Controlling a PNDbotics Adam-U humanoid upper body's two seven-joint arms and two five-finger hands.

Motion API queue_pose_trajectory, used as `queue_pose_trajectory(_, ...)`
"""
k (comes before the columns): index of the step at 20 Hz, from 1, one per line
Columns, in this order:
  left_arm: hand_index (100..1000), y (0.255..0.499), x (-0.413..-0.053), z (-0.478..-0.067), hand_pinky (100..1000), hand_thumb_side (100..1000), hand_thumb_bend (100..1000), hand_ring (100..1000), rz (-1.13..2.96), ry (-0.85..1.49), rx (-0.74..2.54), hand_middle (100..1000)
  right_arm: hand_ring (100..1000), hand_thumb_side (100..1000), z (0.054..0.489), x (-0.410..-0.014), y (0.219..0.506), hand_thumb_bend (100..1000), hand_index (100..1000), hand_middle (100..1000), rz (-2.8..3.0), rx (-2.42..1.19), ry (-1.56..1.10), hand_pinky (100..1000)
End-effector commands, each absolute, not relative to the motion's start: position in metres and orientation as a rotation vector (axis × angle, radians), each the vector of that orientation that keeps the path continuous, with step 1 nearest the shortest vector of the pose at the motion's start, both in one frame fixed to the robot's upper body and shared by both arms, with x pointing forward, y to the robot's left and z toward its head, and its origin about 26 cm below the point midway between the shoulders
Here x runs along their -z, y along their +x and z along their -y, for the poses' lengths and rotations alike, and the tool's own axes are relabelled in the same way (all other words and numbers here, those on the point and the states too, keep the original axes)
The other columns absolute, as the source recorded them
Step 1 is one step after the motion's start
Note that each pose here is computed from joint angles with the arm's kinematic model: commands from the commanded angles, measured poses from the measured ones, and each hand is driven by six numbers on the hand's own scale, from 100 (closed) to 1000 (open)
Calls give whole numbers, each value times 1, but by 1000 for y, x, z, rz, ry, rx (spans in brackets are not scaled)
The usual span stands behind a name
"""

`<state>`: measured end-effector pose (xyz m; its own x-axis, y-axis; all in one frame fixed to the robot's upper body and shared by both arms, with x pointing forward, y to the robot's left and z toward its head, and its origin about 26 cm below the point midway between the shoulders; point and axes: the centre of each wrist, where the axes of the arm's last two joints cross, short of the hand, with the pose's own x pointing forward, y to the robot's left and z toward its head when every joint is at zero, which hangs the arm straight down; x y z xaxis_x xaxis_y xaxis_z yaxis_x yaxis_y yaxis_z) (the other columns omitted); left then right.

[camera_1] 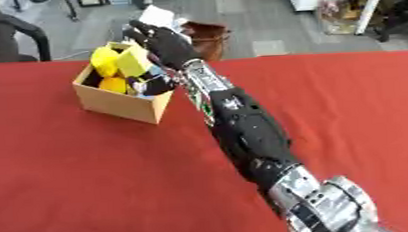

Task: Pick up objects on the table and place them in the box.

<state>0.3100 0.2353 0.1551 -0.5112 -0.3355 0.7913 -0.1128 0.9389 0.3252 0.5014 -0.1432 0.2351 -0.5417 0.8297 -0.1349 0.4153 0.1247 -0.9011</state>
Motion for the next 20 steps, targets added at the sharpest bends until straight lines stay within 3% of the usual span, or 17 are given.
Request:
queue_pose_trajectory(1, 698, 309, -156, -245, 645, 409, 509, 617, 2106, 371, 269, 544, 861, 133, 164, -274, 496, 120, 967, 958, 2149, -1327, -1299, 847)
queue_pose_trajectory(8, 695, 309, -149, -252, 645, 411, 509, 620, 2083, 409, 240, 546, 700, 114, 224, -278, 475, 100, 940, 845, 2319, -1186, -1343, 746)
queue_pose_trajectory(11, 693, 310, -148, -253, 645, 411, 508, 622, 2079, 419, 230, 548, 673, 127, 251, -272, 462, 100, 926, 807, 2338, -1127, -1369, 728)
queue_pose_trajectory(14, 694, 310, -146, -254, 645, 412, 508, 623, 2075, 426, 220, 549, 622, 178, 272, -264, 448, 100, 897, 734, 2327, -1044, -1383, 700)
queue_pose_trajectory(20, 702, 309, -147, -255, 648, 411, 507, 629, 2087, 437, 206, 555, 595, 247, 288, -237, 418, 100, 850, 696, 2279, -863, -1335, 679)
